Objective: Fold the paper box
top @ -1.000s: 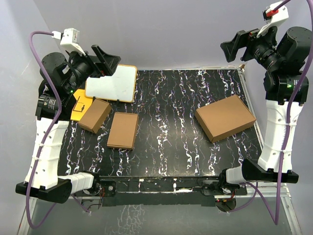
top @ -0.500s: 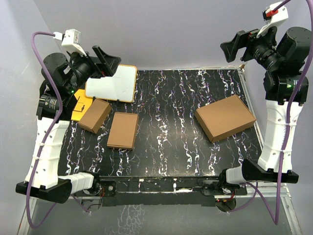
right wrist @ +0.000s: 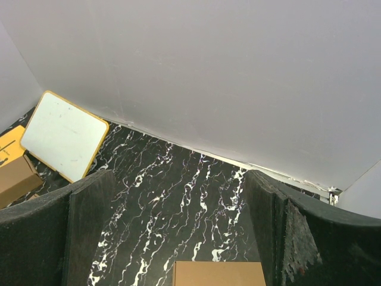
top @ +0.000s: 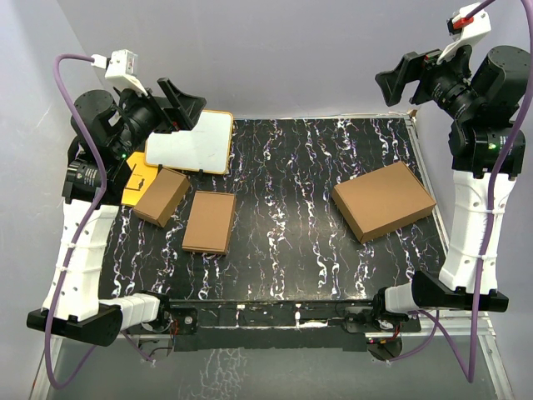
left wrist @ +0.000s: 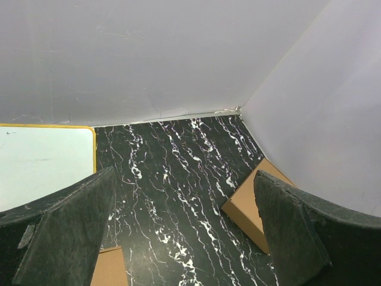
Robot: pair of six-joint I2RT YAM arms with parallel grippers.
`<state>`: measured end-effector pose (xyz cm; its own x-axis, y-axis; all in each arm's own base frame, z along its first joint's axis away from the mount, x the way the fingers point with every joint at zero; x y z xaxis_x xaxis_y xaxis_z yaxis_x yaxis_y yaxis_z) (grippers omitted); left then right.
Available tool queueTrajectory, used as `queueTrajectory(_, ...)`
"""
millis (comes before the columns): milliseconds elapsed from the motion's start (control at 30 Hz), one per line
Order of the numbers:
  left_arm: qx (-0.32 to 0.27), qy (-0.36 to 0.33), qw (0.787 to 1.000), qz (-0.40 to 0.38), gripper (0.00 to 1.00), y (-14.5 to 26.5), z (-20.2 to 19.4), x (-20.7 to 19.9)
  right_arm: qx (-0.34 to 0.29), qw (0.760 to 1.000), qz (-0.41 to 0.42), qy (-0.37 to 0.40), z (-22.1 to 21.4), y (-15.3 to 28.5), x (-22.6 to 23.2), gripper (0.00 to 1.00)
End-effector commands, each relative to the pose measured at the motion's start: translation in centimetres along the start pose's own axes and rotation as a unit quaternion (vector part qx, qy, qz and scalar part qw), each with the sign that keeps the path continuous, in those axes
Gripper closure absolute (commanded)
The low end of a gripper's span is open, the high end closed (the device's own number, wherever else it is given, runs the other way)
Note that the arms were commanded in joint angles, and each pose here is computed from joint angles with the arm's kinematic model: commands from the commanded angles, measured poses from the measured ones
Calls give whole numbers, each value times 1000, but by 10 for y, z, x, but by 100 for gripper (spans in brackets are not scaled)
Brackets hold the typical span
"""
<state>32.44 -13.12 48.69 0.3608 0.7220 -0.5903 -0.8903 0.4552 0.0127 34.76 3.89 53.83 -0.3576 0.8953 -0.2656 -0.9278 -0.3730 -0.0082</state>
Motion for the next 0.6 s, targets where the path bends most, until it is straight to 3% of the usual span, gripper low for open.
queueTrajectory(0, -17, -12, 1000, -7, 3, 10, 8, -6, -20, 1000, -17, 2, 13, 8, -5, 0)
queueTrajectory(567, -17, -13, 1000, -6, 3, 10, 8, -5, -20, 1000, -17, 0, 13, 7, -5, 0)
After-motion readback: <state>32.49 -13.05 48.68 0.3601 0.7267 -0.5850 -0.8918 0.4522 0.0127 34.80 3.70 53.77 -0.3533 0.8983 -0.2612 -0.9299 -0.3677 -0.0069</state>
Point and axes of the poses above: each gripper's point midway between its finger pads, its own y axis back along the fingers, its own x axis along the line the jaws close on, z = x × y, the point moved 1 cm from there along y, back along the fingers, and after that the axes turned 14 degrees about y, right-handed, at the moved point
